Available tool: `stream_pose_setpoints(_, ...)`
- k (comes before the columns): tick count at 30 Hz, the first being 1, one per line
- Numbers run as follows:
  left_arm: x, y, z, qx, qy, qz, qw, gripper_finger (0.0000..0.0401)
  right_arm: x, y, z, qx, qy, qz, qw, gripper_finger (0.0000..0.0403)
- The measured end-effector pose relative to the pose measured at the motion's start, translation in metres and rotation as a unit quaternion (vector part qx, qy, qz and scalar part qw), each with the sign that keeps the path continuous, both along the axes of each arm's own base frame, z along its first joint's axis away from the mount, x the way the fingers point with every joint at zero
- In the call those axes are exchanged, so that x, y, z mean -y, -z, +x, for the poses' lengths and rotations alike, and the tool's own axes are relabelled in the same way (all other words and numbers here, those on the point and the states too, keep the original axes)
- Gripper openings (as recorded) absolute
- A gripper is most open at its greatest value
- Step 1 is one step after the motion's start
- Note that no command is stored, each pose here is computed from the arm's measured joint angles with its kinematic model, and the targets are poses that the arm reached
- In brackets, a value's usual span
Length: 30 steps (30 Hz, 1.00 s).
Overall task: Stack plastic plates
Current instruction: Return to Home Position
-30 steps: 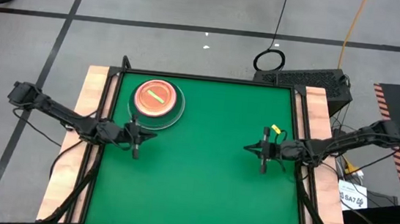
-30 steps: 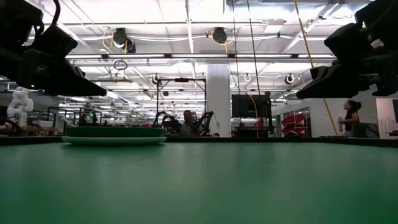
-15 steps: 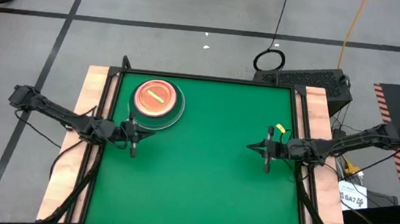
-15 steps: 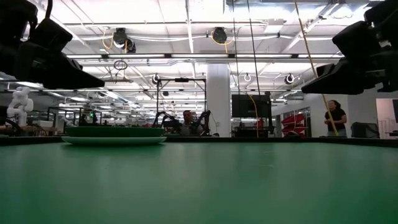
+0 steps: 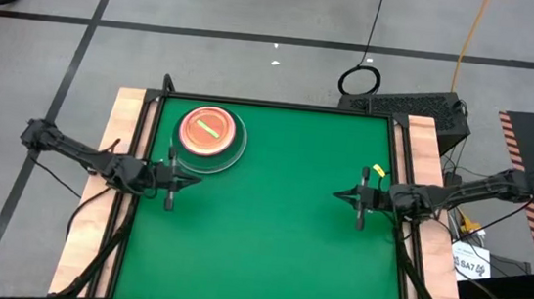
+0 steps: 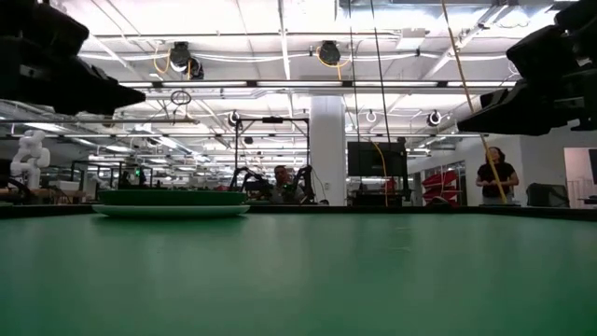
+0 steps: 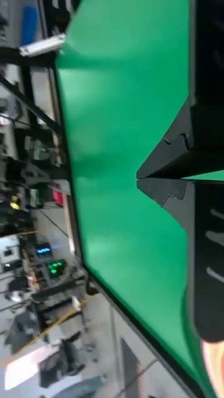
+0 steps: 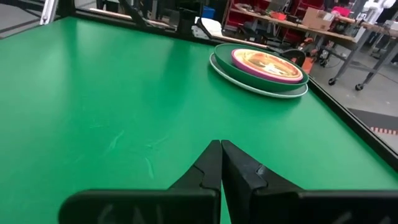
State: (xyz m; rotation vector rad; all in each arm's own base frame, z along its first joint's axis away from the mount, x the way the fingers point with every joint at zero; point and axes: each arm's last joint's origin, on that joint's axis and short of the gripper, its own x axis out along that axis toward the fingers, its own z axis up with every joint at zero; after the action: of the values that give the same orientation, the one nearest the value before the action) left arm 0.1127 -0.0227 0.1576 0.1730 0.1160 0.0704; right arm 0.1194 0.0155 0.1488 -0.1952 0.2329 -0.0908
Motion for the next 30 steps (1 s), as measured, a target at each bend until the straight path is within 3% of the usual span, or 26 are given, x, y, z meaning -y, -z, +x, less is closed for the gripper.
stream_pose_setpoints(16,-0.003,-0.014,-0.018,0.081,0.044,0.026,0.995,0.0003,0.003,-0.011,-0.017,0.055,-0.021,-0.031,0.998,0.0)
stream_pose_setpoints(23,-0.006,-0.014,-0.018,0.08,0.043,0.047,0.995,0.0003,0.003,-0.015,-0.021,0.081,-0.024,-0.039,0.996,0.0)
stream_pose_setpoints(30,-0.011,-0.012,-0.016,0.073,0.083,0.039,0.993,0.0003,0.003,-0.015,-0.021,0.079,-0.025,-0.046,0.995,0.0)
